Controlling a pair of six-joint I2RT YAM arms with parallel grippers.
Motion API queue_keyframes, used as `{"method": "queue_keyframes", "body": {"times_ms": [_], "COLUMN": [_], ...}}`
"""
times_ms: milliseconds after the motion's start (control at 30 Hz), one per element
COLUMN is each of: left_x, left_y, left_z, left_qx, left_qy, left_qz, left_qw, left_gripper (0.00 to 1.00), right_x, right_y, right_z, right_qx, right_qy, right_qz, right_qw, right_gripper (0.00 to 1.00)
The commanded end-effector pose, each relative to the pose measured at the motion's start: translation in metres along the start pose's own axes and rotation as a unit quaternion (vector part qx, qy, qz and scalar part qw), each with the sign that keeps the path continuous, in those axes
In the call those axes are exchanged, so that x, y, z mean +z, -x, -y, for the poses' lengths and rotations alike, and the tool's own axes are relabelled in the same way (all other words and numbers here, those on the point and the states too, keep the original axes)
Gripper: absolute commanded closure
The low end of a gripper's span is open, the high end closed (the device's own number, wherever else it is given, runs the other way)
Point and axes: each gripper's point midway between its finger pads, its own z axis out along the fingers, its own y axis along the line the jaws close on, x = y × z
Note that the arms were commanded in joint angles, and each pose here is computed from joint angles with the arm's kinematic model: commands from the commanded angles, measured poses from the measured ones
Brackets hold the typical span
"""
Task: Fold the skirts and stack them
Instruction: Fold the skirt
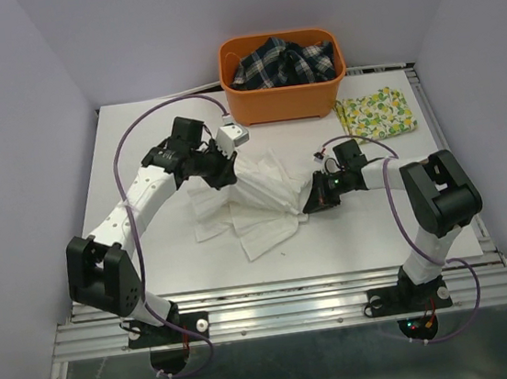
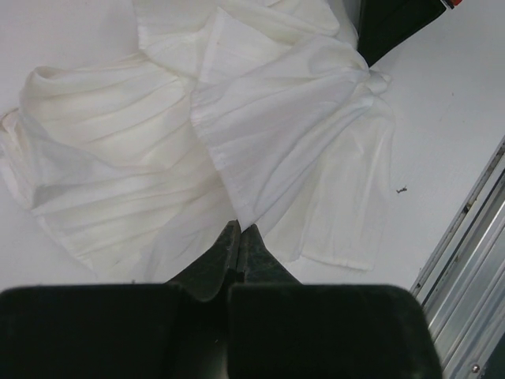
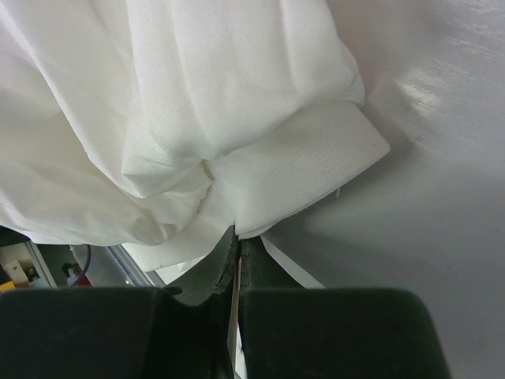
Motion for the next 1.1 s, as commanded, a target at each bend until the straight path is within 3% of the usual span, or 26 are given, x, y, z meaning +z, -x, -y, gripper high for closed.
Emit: {"method": "queue_keyframes", "body": {"times_ms": [0,400,533,600,767,900,1067], "left_x": [-0.017,-0.025,-0.016,-0.017,-0.032,-0.026,0.017], "left_y": [0.016,-0.048,-0.068,-0.064,-0.024,0.011,0.009], "left_z": [-0.001,-0.001,0.003,0.002,-0.01,-0.002,0.013], "left_qx": [0.007,0.01,0.005,0.007,0.016,0.008,-0.032], "left_qy": [-0.003,-0.014,-0.031,-0.028,0.024,0.028,0.009], "left_qz": [0.025,-0.041,-0.066,-0.059,0.006,0.054,0.035], "left_qw": [1.0,0.999,0.997,0.998,1.0,0.998,0.999], "left_gripper": [1.0,1.0,0.81,0.65,0.54,0.54,0.59], "right_x": [-0.003,-0.002,-0.006,-0.01,-0.018,-0.025,-0.039], "right_y": [0.001,0.001,0.003,0.008,0.011,0.01,0.006], "right_z": [0.01,0.005,-0.013,-0.025,-0.039,-0.042,-0.054], "right_qx": [-0.018,-0.011,-0.001,-0.008,-0.021,-0.027,-0.049], "right_qy": [-0.03,-0.017,0.02,0.043,0.063,0.059,0.065], "right_qz": [0.008,0.004,0.015,0.028,0.042,0.053,0.061], "right_qw": [0.999,1.0,1.0,0.999,0.997,0.996,0.995], "right_gripper": [0.99,0.99,0.99,0.99,0.99,0.99,0.99]}}
